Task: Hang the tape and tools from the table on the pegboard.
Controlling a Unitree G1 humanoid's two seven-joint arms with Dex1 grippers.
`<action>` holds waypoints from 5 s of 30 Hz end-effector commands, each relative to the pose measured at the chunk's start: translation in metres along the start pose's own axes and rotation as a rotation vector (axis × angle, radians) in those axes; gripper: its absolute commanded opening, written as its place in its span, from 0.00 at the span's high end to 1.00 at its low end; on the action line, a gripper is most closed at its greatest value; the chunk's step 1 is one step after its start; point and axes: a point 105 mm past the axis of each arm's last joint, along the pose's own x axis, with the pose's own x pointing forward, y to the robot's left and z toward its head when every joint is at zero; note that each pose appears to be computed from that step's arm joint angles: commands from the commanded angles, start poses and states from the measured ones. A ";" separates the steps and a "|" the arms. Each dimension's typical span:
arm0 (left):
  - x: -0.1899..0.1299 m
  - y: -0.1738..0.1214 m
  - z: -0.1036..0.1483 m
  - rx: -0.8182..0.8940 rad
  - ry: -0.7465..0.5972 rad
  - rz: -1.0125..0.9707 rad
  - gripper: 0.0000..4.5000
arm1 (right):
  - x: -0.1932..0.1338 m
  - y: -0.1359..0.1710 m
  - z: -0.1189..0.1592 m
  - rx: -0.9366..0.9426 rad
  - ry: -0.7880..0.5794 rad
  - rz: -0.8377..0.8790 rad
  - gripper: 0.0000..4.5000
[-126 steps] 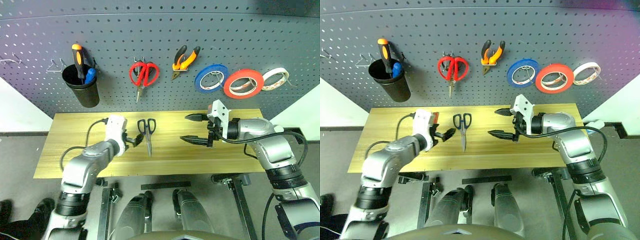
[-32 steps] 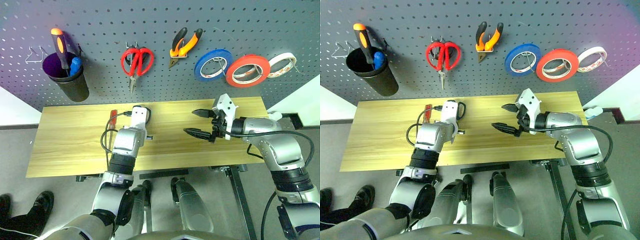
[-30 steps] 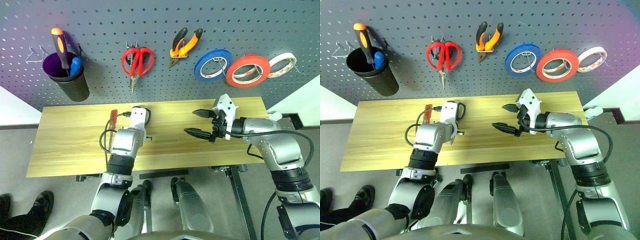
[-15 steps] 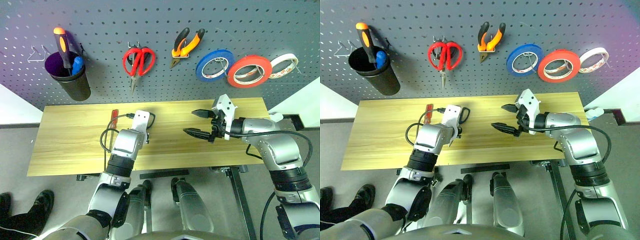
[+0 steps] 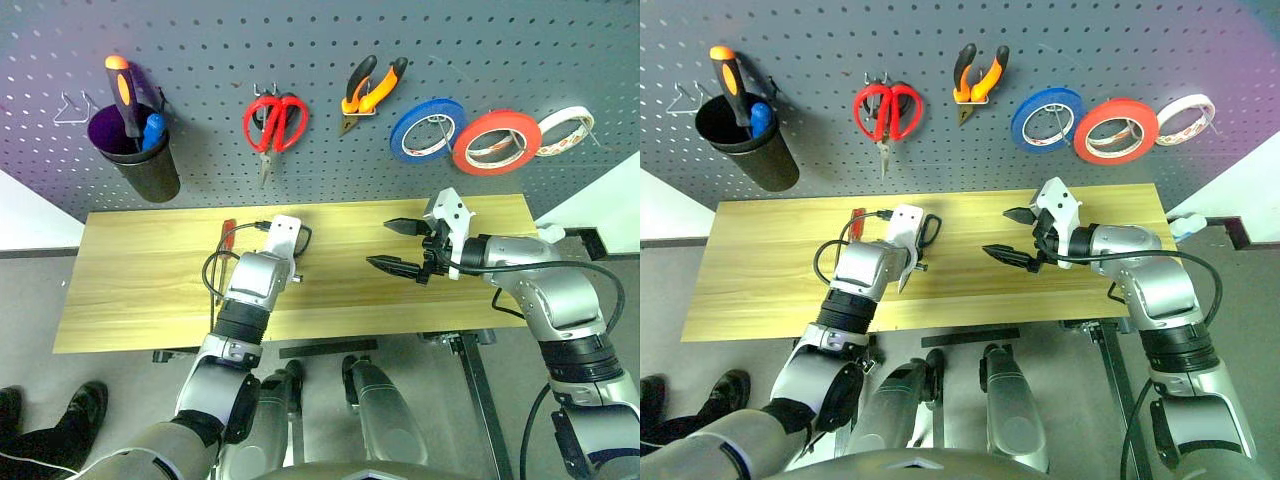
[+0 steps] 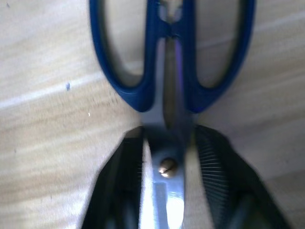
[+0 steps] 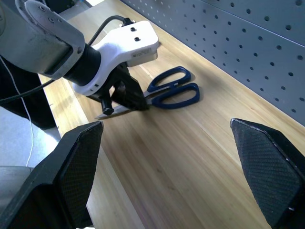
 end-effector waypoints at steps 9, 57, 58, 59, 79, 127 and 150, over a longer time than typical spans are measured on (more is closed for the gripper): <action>0.006 0.002 -0.020 0.008 0.059 0.017 0.79 | -0.005 -0.003 0.009 -0.024 -0.029 -0.004 0.00; -0.077 0.010 -0.013 0.491 -0.545 -0.147 0.79 | -0.050 0.008 0.006 0.045 -0.259 0.330 0.00; -0.080 0.014 -0.012 0.491 -0.568 -0.129 0.79 | -0.052 0.007 0.005 0.036 -0.264 0.329 0.00; -0.084 0.017 -0.011 0.491 -0.591 -0.121 0.79 | -0.053 0.006 0.004 0.036 -0.264 0.331 0.00; -0.144 0.018 0.013 0.664 -1.004 -0.088 0.79 | -0.073 -0.030 0.000 0.128 -0.403 0.206 0.00; -0.140 0.053 0.071 0.521 -1.181 0.150 0.79 | -0.062 -0.034 -0.014 0.139 -0.353 0.194 0.00; -0.099 0.061 0.102 0.447 -1.127 0.169 0.79 | -0.063 -0.014 0.013 0.104 -0.492 0.272 0.00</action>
